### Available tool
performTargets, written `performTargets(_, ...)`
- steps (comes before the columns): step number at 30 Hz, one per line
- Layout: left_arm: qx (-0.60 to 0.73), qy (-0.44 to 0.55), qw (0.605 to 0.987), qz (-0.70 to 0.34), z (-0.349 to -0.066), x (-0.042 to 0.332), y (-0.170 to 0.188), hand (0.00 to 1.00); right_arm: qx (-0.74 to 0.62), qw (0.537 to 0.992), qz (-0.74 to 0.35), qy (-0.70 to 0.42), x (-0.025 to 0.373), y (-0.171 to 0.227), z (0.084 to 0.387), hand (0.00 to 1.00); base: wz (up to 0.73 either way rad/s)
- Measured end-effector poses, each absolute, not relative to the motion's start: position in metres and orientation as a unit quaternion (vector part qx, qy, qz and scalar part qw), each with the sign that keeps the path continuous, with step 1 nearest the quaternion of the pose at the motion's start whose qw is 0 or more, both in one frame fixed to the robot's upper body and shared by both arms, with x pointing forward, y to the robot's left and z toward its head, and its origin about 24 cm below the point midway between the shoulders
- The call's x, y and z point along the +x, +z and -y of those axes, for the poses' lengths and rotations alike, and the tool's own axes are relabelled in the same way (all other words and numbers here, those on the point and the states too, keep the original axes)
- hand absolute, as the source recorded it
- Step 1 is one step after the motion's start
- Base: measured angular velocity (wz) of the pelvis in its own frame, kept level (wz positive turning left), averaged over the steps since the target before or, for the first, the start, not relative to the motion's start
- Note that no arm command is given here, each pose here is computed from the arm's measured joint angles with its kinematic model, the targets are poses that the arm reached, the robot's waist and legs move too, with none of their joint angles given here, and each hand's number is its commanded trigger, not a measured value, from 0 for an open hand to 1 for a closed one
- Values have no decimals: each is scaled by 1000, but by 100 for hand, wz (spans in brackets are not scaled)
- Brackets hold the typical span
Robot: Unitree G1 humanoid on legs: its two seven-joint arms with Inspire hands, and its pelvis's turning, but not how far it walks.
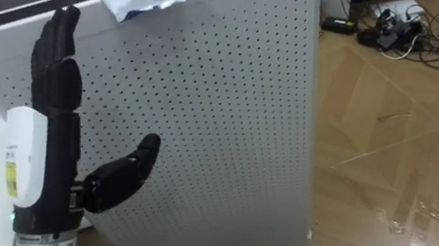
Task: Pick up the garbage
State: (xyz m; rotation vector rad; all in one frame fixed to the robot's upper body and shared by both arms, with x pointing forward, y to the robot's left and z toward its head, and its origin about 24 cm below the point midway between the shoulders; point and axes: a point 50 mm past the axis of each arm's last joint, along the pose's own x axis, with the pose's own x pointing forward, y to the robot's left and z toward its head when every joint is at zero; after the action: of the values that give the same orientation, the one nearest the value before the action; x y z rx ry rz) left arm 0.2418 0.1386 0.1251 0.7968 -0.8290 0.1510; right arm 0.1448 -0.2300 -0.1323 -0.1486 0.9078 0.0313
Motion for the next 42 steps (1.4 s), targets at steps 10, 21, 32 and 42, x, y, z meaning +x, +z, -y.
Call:
performTargets(10,382,94,804,445,-139,245,147,0,-65,895,-439,38,145,-133,224,100,15)
performTargets(21,379,110,791,467,-141,240,158,0,-70,891,-446,57,144,-135,221,100,18)
performTargets(32,395,105,779,474,-139,232,159,0,-66,889,-448,62,143,-136,220,100,-3)
performTargets(42,399,94,789,458,-136,230,152,0,-71,888,-449,67,142,-136,218,100,0)
